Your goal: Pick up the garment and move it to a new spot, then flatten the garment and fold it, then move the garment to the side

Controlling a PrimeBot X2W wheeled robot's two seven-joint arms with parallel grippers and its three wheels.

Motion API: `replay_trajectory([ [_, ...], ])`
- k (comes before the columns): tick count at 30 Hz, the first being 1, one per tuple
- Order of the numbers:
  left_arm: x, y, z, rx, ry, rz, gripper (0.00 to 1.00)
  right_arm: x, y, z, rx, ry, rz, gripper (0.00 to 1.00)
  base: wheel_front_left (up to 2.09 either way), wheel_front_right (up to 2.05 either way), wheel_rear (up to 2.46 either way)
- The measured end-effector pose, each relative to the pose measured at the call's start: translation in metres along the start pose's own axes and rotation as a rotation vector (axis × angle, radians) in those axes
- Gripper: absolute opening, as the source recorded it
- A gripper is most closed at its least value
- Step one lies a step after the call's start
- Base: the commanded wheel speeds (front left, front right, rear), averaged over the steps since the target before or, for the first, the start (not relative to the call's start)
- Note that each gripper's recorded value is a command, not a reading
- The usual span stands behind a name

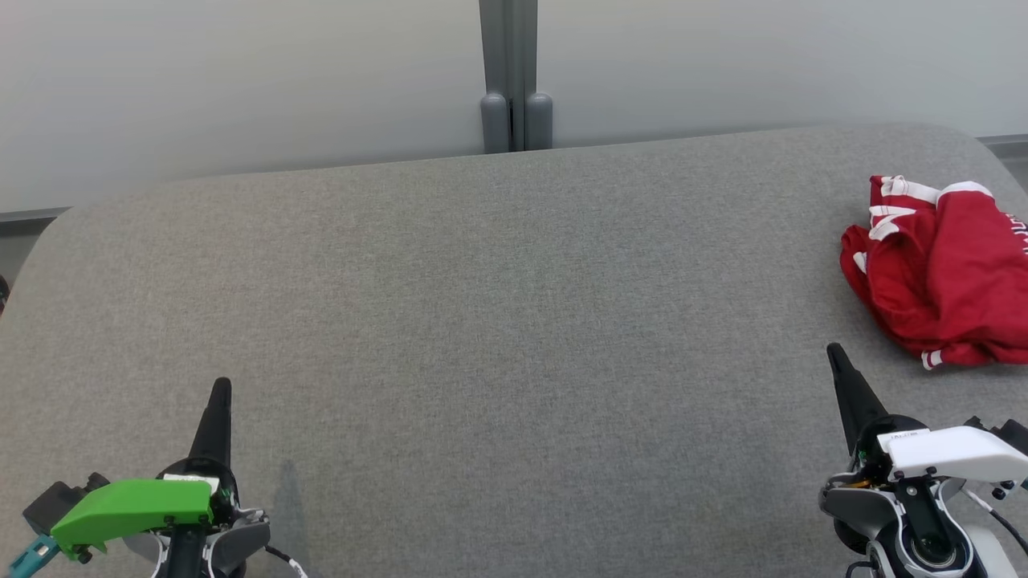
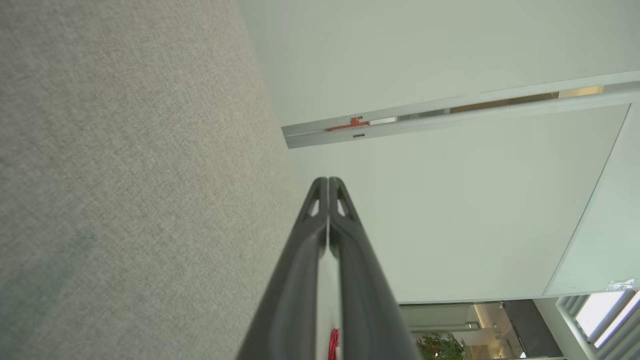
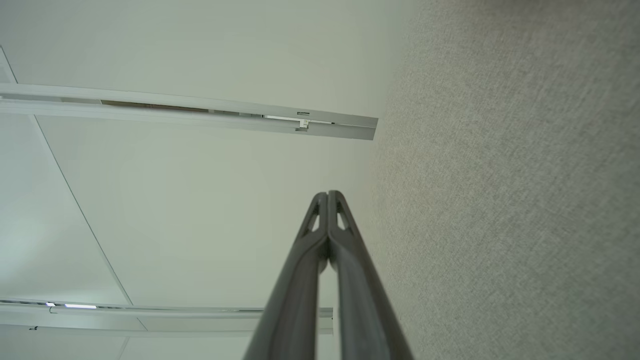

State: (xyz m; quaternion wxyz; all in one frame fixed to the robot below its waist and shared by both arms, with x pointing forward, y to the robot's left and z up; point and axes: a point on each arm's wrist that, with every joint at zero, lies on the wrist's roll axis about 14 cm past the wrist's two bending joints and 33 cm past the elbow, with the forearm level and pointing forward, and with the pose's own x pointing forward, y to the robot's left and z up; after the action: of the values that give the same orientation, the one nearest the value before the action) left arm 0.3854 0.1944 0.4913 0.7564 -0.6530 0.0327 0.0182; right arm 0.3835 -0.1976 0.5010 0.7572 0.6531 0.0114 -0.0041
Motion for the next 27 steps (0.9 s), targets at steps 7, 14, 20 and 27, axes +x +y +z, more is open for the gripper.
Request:
replay_trajectory([
  [7,0.000,-0.004,0.003,-0.056,-0.008,-0.020,0.00,0.002,0.002,0.001,0.052,-0.003,0.006,0.00,0.00,0.00,0.00],
  [14,0.000,-0.008,0.005,-0.103,-0.013,-0.041,0.00,0.002,0.001,0.002,0.104,-0.008,0.006,0.00,0.00,0.00,0.00],
  [20,0.000,-0.011,0.007,-0.143,-0.020,-0.058,0.00,0.004,0.003,0.003,0.145,-0.012,0.010,0.00,0.00,0.00,0.00],
  [27,0.001,-0.012,0.008,-0.150,-0.022,-0.062,0.00,0.004,0.004,0.003,0.152,-0.010,0.014,0.00,0.00,0.00,0.00],
])
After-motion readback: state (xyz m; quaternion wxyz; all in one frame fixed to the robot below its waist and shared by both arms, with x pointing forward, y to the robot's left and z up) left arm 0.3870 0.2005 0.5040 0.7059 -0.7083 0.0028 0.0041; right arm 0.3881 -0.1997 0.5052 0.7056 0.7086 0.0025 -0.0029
